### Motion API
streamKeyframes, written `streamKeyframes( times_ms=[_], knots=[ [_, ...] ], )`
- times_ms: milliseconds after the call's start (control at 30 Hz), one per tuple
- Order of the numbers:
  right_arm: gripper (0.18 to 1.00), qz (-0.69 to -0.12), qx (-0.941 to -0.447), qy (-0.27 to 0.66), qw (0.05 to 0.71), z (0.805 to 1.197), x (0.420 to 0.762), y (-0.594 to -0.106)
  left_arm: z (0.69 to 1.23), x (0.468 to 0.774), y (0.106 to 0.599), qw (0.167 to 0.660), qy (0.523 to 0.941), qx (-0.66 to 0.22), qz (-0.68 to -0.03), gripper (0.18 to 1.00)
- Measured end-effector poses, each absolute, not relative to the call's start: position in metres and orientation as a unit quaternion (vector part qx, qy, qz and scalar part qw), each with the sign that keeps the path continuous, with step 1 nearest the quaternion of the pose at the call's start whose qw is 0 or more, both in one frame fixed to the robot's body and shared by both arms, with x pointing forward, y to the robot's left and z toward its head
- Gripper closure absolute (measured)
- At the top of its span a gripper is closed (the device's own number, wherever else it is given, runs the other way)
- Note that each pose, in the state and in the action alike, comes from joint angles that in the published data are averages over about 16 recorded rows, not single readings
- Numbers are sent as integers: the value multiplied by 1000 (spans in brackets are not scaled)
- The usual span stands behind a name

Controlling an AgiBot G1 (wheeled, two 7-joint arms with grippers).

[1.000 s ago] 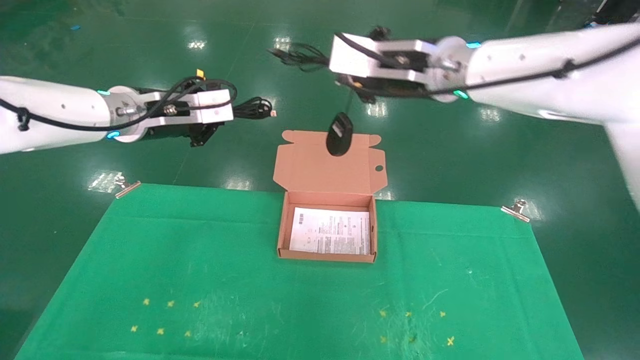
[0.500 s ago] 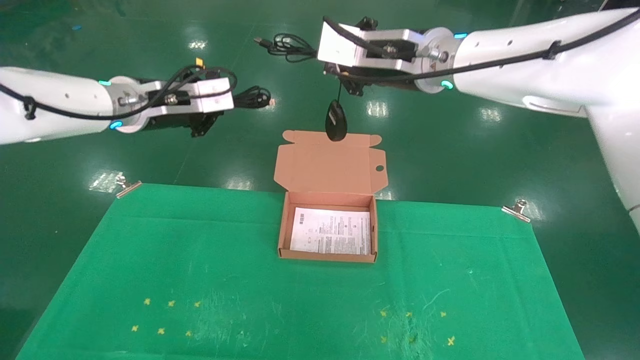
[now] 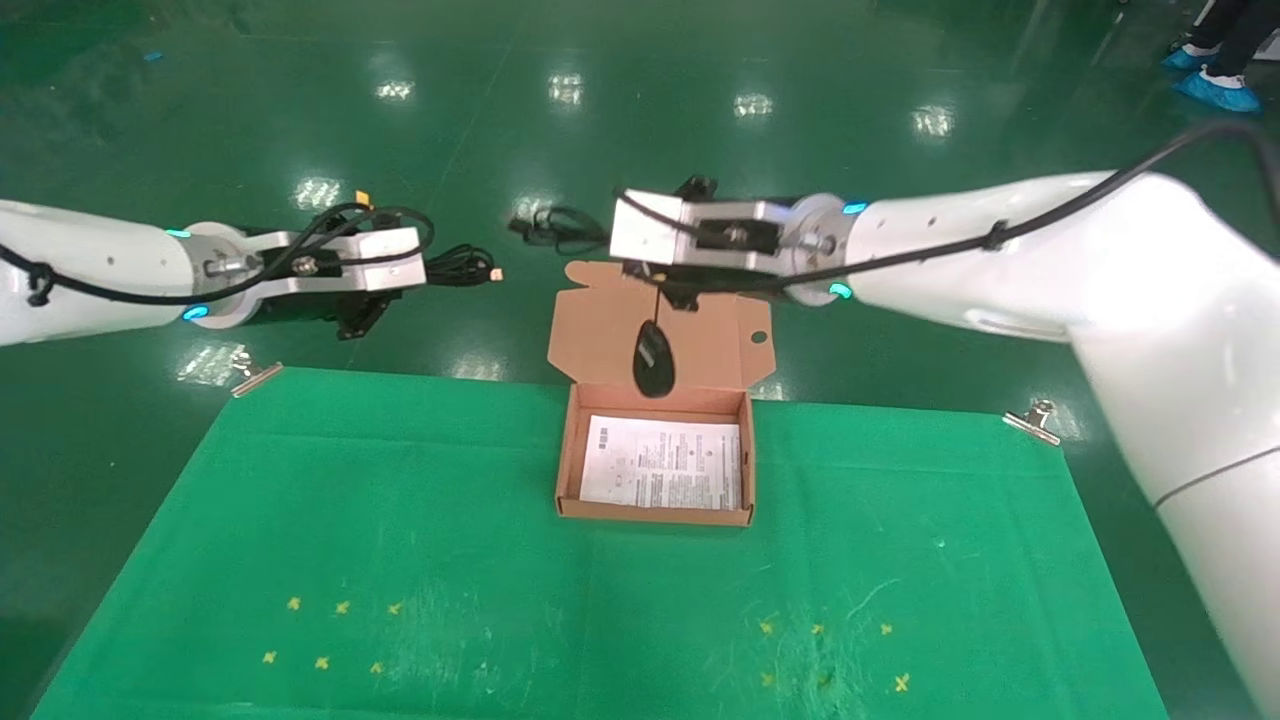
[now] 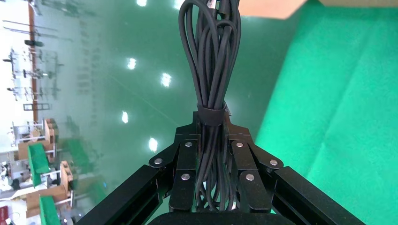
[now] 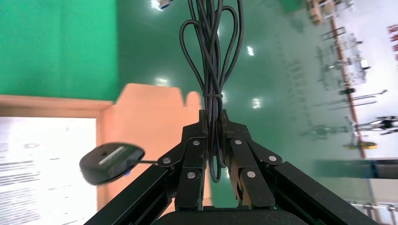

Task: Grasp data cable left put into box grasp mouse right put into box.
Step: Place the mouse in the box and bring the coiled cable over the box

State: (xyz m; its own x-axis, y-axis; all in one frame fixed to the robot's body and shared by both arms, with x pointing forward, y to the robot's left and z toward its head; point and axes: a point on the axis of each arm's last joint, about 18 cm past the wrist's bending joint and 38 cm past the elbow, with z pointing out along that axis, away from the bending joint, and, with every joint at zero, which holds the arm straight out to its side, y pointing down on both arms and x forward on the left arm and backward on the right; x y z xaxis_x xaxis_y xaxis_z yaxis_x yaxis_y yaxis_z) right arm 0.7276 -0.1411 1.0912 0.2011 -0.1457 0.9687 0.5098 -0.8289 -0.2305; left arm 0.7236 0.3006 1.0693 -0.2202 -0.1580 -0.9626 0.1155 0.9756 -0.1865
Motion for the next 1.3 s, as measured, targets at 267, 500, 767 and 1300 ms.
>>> streamKeyframes(
  times_ms=[267,500,767,1300],
  knots=[
    [958,-592,-750,-125,266,1053,736,-128,1063,719,309,619,779,-28,-96,927],
    [959,-572,-762,-125,277,1026,738,-117,1062,716,309,619,779,-32,-92,927],
    [959,-549,-774,-98,300,1002,742,-111,1061,715,308,620,779,-33,-91,927],
    [959,-513,-804,23,300,952,767,-144,1061,714,308,620,779,-34,-91,927]
  ],
)
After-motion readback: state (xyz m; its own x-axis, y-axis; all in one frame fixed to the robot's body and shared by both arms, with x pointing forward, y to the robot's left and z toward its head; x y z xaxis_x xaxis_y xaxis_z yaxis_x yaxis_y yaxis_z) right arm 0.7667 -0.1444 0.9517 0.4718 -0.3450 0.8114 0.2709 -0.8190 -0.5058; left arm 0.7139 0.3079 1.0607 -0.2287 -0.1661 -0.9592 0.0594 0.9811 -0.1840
